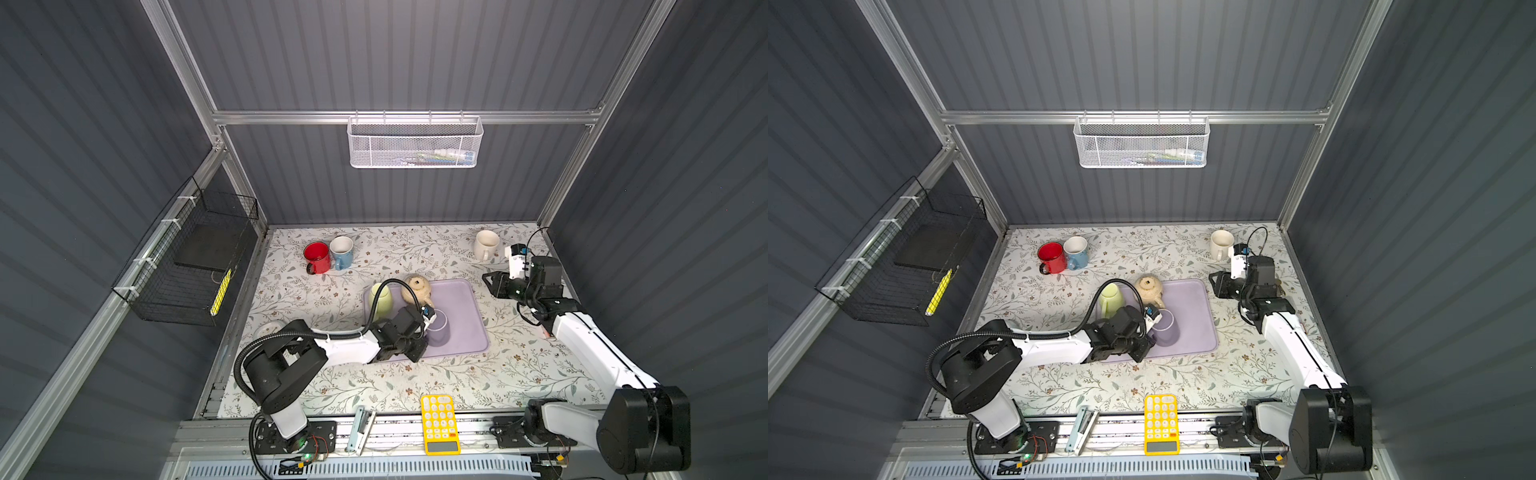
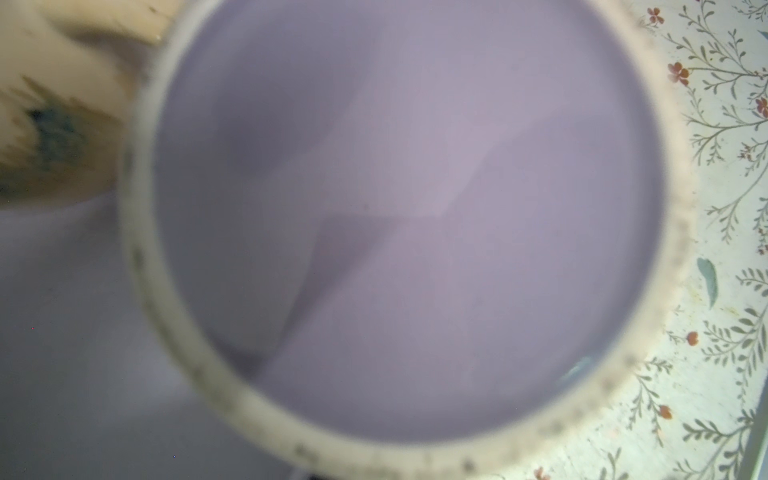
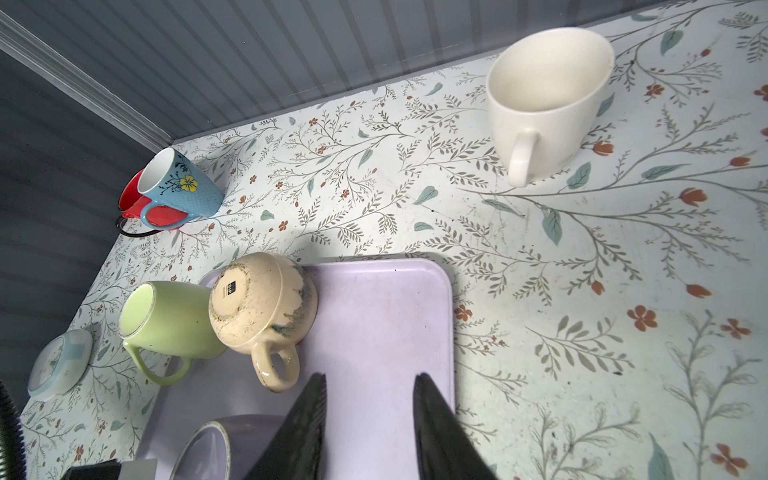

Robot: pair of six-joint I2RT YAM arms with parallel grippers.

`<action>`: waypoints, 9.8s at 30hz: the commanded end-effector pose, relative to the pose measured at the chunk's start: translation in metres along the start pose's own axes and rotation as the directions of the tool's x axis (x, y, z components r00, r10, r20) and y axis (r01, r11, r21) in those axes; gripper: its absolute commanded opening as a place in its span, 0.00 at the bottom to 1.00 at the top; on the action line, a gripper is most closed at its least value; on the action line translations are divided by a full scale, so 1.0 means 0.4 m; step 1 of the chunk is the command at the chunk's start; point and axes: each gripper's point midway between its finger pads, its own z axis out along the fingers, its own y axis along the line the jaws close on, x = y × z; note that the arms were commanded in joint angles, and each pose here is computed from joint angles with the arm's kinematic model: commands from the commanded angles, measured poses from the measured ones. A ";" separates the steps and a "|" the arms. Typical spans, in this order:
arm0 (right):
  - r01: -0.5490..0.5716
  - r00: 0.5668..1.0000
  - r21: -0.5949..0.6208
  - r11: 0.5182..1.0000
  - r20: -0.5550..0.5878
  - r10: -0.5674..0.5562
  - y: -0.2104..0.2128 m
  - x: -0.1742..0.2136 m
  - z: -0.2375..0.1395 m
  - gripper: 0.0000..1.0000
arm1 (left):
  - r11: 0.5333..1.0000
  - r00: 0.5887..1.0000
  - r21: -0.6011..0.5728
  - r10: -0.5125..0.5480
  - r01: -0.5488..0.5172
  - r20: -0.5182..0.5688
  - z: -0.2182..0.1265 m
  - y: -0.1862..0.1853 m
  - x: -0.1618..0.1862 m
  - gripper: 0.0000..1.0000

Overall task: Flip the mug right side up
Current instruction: 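Spread the left gripper inside the lavender mug and lift it off the tray, then raise and tilt the lavender mug with the left gripper while the right gripper approaches, then close the right gripper on the lavender mug's side beside the left gripper, then release the left gripper and pull it back while the right gripper holds the mug, then carry the lavender mug with the right gripper toward the white mug beyond the tray, then lower the lavender mug upright onto the table beside the white mug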

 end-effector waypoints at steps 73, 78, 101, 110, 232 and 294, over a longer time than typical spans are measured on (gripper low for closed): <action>0.039 0.995 -0.604 0.796 0.096 0.024 0.209 0.010 -0.084 0.37 | 0.836 0.706 0.546 -0.357 -0.051 0.612 -0.302 0.062 -0.558 0.09; 0.084 0.993 -0.652 0.753 0.118 -0.008 0.249 0.010 -0.088 0.38 | 0.816 0.694 0.574 -0.380 -0.060 0.612 -0.303 0.061 -0.575 0.09; 0.187 0.979 -0.732 0.655 0.192 -0.065 0.342 -0.044 -0.060 0.40 | 0.773 0.708 0.634 -0.427 -0.037 0.563 -0.288 0.048 -0.561 0.07; 0.192 0.978 -0.753 0.629 0.202 -0.057 0.364 -0.063 -0.043 0.40 | 0.765 0.719 0.642 -0.427 -0.036 0.549 -0.276 0.032 -0.556 0.06; 0.160 0.928 0.035 0.987 -0.345 -0.138 0.027 -0.006 -0.032 0.00 | 0.990 0.981 -0.076 0.131 -0.121 0.141 -0.315 0.201 -0.208 0.68; 0.191 0.871 0.255 0.948 -0.490 -0.043 -0.448 -0.225 0.319 0.00 | 0.994 0.977 -0.036 0.111 -0.106 0.181 -0.309 0.183 -0.185 0.66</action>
